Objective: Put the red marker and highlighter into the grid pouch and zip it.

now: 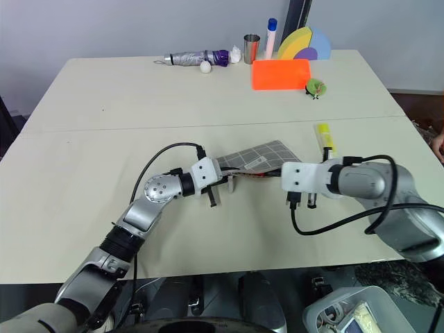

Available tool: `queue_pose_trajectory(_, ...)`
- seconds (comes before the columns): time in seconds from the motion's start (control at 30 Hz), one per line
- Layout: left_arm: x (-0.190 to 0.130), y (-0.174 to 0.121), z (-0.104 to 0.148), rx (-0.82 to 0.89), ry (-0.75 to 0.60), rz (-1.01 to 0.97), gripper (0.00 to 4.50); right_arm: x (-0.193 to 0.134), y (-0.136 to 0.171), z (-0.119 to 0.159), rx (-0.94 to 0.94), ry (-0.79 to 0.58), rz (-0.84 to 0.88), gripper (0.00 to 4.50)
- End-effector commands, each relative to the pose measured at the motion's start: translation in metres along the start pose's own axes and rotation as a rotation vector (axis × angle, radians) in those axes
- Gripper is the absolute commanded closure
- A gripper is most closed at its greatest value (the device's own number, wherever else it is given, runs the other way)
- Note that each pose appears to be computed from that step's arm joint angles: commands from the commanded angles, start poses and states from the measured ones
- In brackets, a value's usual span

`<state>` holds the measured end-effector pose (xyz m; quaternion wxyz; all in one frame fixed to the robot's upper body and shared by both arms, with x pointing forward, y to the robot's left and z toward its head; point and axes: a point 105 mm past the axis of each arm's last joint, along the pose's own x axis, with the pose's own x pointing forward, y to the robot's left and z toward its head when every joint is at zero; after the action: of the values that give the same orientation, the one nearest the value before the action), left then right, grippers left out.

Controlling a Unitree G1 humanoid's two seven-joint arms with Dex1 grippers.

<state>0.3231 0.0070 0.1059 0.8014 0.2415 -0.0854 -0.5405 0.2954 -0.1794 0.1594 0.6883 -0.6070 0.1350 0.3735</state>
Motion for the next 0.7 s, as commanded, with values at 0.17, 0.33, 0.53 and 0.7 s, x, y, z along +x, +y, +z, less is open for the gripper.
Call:
queue_pose_trajectory(0.17, 0.002, -0.001, 0.023, 0.055, -0.070, -0.029, 4.50, 0.002, -0.016, 0.024, 0.003, -0.085, -0.043, 4.18)
queue_pose_trajectory(0.33, 0.000, 0.004, 0.023, 0.012, -0.078, 0.013, 4.50, -0.011, -0.026, 0.019, 0.083, -0.095, -0.090, 1.72)
queue_pose_trajectory(0.53, -0.007, 0.023, 0.017, -0.117, -0.073, 0.142, 4.50, -0.046, -0.039, -0.009, 0.392, -0.129, -0.161, 0.26)
queue_pose_trajectory(0.7, -0.012, 0.048, 0.007, -0.148, -0.027, 0.313, 4.50, -0.040, -0.031, -0.058, 0.682, -0.063, -0.254, 0.26)
